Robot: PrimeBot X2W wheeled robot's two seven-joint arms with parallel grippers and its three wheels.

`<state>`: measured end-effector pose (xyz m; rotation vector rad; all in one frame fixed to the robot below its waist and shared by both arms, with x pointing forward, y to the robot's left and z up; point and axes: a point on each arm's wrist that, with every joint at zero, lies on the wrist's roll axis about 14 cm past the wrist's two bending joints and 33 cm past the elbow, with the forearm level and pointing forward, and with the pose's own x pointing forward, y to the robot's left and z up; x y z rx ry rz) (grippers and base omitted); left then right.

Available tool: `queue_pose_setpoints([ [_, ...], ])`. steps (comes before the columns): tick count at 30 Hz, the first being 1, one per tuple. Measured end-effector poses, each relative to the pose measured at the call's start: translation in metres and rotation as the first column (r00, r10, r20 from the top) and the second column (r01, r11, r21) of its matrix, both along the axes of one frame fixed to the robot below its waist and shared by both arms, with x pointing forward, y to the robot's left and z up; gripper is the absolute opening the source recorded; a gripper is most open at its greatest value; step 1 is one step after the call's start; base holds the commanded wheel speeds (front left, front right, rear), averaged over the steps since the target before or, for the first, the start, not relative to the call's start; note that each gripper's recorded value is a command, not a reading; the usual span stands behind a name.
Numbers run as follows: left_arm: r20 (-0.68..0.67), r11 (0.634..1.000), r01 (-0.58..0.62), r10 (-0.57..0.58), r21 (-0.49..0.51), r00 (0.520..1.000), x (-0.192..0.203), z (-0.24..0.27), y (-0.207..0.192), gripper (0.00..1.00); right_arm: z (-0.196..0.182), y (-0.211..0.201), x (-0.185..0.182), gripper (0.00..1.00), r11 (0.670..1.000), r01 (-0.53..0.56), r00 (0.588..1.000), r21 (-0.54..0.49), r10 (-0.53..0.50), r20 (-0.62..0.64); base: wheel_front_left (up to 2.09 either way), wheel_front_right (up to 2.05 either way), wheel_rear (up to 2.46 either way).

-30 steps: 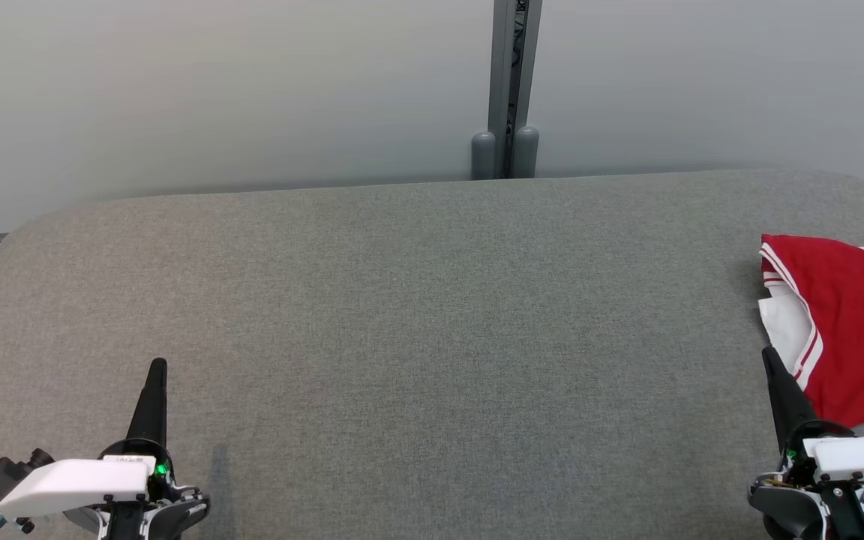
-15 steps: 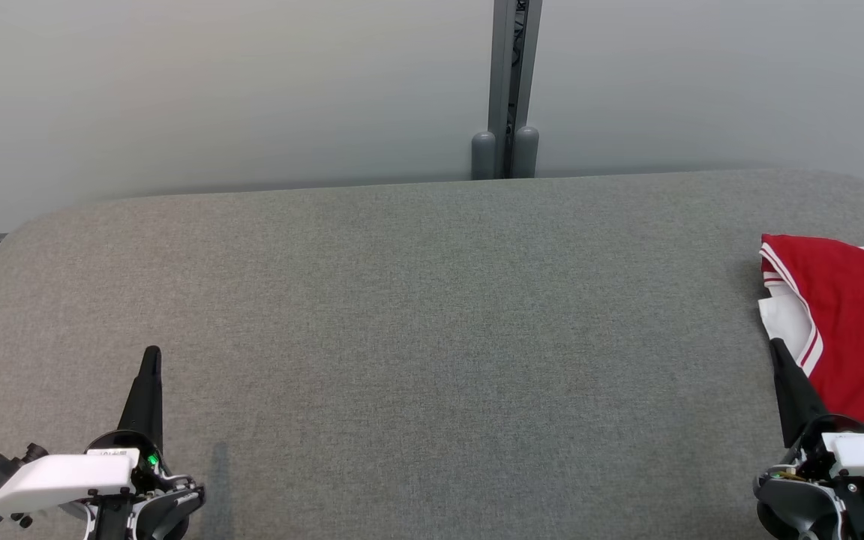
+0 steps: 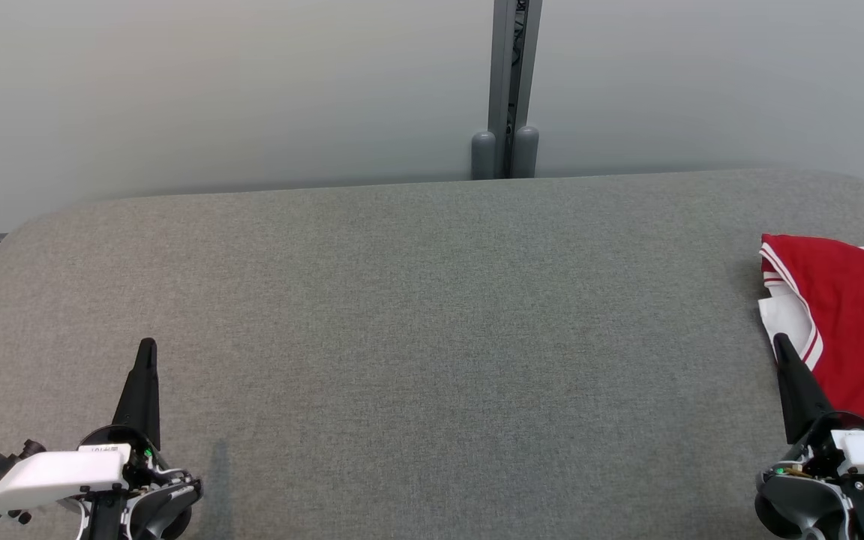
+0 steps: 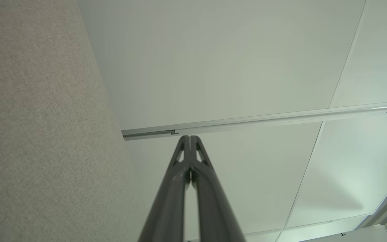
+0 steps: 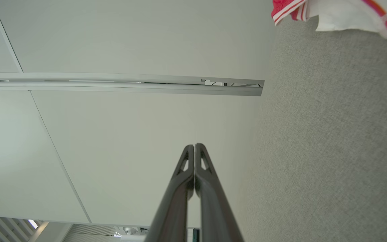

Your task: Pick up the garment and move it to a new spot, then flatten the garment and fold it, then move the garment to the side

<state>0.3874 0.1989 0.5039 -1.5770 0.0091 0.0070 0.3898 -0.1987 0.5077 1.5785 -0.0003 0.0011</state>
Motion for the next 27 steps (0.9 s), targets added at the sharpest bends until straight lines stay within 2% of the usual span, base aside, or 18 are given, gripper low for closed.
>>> queue_pose_setpoints([
  [27,0.0,1.0,0.0,0.0,0.0,1.0,0.0,0.0001,0.0,0.0,0.0,-0.0001,0.0,0.0,1.0,0.0,1.0,0.0,0.0,0.0,0.0,0.0,0.0],
])
